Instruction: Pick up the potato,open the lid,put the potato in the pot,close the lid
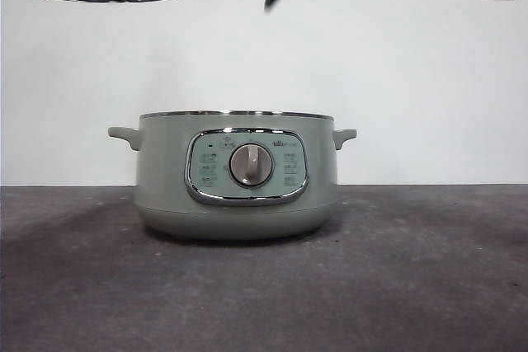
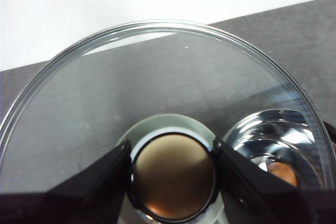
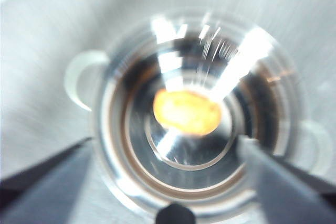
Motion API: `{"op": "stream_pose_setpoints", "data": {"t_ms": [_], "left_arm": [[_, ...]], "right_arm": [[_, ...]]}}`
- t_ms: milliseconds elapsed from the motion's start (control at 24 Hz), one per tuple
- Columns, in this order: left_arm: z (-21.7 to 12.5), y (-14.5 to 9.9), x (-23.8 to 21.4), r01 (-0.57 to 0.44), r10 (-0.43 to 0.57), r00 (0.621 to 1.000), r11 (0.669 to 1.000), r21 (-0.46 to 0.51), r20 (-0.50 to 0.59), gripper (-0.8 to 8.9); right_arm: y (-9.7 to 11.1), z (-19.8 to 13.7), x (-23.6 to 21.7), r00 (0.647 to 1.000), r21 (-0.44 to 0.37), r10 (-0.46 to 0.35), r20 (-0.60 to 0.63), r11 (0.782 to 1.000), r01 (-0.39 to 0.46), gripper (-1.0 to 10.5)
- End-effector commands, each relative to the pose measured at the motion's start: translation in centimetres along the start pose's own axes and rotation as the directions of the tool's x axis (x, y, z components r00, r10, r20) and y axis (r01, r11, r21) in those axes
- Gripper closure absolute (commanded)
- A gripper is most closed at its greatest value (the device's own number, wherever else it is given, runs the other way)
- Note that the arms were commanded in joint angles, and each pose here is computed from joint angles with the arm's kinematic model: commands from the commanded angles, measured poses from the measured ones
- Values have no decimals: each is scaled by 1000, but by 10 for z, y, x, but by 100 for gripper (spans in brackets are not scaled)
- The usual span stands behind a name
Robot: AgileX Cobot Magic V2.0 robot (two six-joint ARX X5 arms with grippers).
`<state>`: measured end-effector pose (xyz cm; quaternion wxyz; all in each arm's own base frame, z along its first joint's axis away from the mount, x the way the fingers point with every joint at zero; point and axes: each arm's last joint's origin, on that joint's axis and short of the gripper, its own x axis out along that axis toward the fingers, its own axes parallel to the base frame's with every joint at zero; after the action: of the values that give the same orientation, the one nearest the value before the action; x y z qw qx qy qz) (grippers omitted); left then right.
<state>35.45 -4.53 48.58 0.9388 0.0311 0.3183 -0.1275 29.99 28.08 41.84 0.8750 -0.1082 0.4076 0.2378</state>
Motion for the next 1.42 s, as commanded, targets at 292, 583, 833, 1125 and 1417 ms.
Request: {"op": "stream_pose_setpoints", "data": {"t_ms": [292,583,833,1125,1417], "left_arm": [[-2,-60,5,143,-141,990,984,107,-24,822],[-24,-115,36,266,-234,955,948,174,-184,822],[-28,-135,38,304,-262,943,930,206,-208,822],[-33,-140,60,315,-261,931,928,201,-255,822],[-46,-152,103,329,-251,906,924,194,-341,822]], "right_arm": [[-18,-47,-87,1000,-39,2,-11,999,-2,953],[-46,-135,-120,976,-44,-195,-95,980,192,950],[-63,-191,-147,963,-5,-263,-60,965,264,950],[-73,-222,-173,969,64,-248,13,967,246,951],[-75,-225,-179,969,73,-243,34,968,240,950]]}}
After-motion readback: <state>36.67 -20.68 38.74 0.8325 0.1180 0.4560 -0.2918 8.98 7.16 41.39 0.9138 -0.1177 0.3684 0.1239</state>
